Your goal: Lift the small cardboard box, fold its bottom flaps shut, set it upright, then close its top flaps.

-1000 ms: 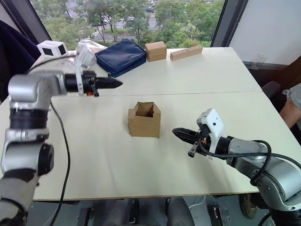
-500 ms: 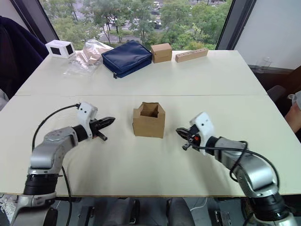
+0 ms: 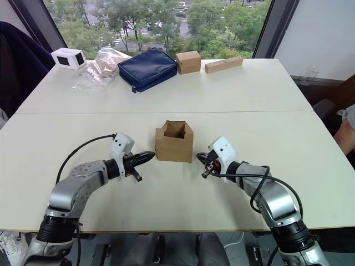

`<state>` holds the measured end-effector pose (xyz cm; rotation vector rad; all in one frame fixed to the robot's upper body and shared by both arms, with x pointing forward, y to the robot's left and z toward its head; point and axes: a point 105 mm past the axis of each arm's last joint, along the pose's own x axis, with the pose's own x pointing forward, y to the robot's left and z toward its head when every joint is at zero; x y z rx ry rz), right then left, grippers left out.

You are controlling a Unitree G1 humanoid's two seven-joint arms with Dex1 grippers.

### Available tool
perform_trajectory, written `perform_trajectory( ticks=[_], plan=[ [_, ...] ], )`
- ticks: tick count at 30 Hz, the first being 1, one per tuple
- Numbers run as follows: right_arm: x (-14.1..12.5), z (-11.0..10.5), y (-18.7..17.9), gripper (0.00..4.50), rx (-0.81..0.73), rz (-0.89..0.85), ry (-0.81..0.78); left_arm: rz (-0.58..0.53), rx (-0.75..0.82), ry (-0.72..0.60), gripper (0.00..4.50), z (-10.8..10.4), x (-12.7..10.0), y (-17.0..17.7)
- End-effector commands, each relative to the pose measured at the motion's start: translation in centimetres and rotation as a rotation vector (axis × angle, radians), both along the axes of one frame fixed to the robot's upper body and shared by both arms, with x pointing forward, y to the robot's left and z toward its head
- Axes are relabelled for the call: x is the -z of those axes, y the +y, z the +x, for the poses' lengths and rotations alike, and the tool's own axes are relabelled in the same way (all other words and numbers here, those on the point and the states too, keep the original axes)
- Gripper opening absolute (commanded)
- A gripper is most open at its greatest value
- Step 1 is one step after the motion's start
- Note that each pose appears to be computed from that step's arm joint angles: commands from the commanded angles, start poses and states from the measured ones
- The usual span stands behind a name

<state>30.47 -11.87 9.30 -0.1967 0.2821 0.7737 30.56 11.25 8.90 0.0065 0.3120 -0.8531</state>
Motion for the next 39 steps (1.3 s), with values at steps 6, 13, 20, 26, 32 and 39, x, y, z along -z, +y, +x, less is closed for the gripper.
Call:
perform_trajectory(
  ticks=[6, 13, 20, 26, 32, 39],
  plan=[
    [-1.1, 0.4, 0.6, 0.0, -0.02, 0.014, -0.058, -0.03, 0.023, -0.004, 0.06, -0.3, -0.9, -0.4],
    [-1.4, 0.7, 0.1, 0.0, 0.012, 0.017, -0.075, -0.022, 0.049, 0.008, 0.06, -1.0, -1.0, 0.1],
    [-1.3, 0.7, 0.8, 0.0, -0.012, 0.022, -0.075, -0.04, 0.13, -0.019, 0.06, -1.4, -1.5, -1.8],
    [-1.5, 0.7, 0.4, 0.0, -0.005, 0.004, -0.089, -0.041, 0.131, -0.02, 0.06, -1.6, -1.3, -2.3],
    [-3.2, 0.6, -2.6, 0.0, 0.015, -0.079, -0.154, -0.044, 0.153, -0.001, 0.06, -2.2, -2.7, 0.2],
    [-4.5, 0.1, -3.6, 0.0, -0.032, -0.079, -0.153, -0.003, 0.102, -0.054, 0.06, 0.2, -4.9, 3.5]
  ],
)
